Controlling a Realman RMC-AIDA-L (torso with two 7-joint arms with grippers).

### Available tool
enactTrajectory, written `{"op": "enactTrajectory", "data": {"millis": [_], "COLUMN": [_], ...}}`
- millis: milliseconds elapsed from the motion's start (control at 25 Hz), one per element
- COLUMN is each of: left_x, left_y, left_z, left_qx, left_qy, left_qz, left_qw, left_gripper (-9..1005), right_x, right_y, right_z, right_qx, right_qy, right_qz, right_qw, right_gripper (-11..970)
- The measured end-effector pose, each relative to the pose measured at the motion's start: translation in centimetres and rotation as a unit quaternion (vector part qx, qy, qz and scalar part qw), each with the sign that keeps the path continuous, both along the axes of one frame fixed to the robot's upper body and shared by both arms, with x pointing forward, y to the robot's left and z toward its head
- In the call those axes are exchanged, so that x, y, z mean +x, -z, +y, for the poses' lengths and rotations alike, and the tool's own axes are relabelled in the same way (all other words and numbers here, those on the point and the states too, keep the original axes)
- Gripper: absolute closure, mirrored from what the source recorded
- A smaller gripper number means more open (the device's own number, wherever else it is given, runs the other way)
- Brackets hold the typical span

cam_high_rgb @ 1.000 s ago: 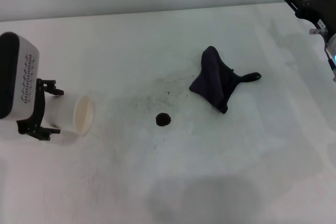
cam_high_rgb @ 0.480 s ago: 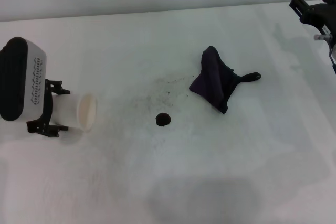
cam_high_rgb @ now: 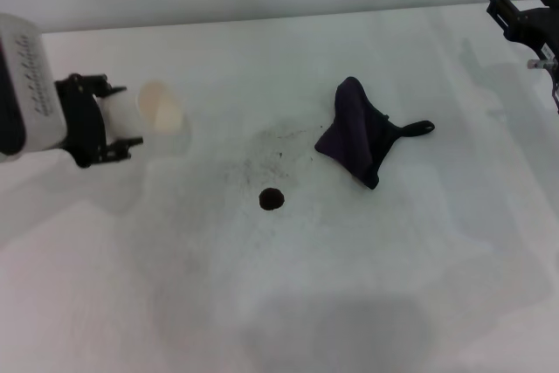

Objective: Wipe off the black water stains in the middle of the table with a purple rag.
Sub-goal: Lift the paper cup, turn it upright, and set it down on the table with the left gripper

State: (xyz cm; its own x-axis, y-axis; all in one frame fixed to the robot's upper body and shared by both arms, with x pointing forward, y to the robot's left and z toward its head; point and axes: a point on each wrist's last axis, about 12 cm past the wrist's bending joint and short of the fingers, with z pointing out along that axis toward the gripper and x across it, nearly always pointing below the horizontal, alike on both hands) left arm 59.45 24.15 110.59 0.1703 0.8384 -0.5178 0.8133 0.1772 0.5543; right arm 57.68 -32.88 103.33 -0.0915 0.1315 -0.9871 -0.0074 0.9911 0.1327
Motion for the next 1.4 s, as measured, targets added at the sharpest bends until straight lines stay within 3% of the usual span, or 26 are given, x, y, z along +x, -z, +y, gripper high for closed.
{"op": "enactTrajectory", "data": {"millis": [200,480,520,560,600,640,680,720,760,920,1120,1400], "left_x": [-0.7,-2.5,-2.8,-3.4,-3.4,-3.8,-4.2,-4.8,-4.8,-5.8,-6.2,-6.6], "left_y": [1.2,5.2,5.6,6.4,6.4,6.9,7.4,8.1,8.1,9.3,10.2,10.9], "left_z": [0.5,1.8,2.0,2.5,2.5,2.8,3.1,3.5,3.5,3.8,3.4,2.9], "left_qx": [-0.126,-0.296,-0.315,-0.355,-0.355,-0.377,-0.401,-0.432,-0.432,-0.471,-0.476,-0.462], "left_qy": [-0.052,-0.146,-0.16,-0.194,-0.194,-0.214,-0.24,-0.279,-0.279,-0.338,-0.359,-0.354], "left_qz": [-0.02,-0.035,-0.038,-0.04,-0.04,-0.04,-0.04,-0.04,-0.04,-0.027,0.0,0.024], "left_qw": [0.99,0.943,0.935,0.914,0.914,0.9,0.883,0.857,0.857,0.814,0.803,0.813], "left_gripper": [320,350,350,349,349,349,349,349,349,347,349,337], "right_x": [0.0,0.0,0.0,0.0,0.0,0.0,0.1,0.2,0.2,0.6,0.9,0.9], "right_y": [0.1,0.1,0.1,0.1,0.1,0.1,0.1,0.0,0.0,-0.3,-0.4,-0.2], "right_z": [0.1,0.0,0.0,0.0,0.0,0.0,0.0,0.1,0.1,0.4,0.7,0.9], "right_qx": [-0.001,-0.002,-0.002,-0.002,-0.002,-0.002,-0.001,-0.001,-0.001,-0.001,0.0,0.003], "right_qy": [0.0,0.001,0.002,0.002,0.002,0.002,0.002,0.002,0.002,-0.002,-0.005,-0.007], "right_qz": [0.003,0.005,0.005,0.005,0.004,0.004,0.004,0.003,0.003,-0.001,0.003,0.007], "right_qw": [1.0,1.0,1.0,1.0,1.0,1.0,1.0,1.0,1.0,1.0,1.0,1.0], "right_gripper": [133,133,133,133,133,133,133,133,133,132,132,133]}}
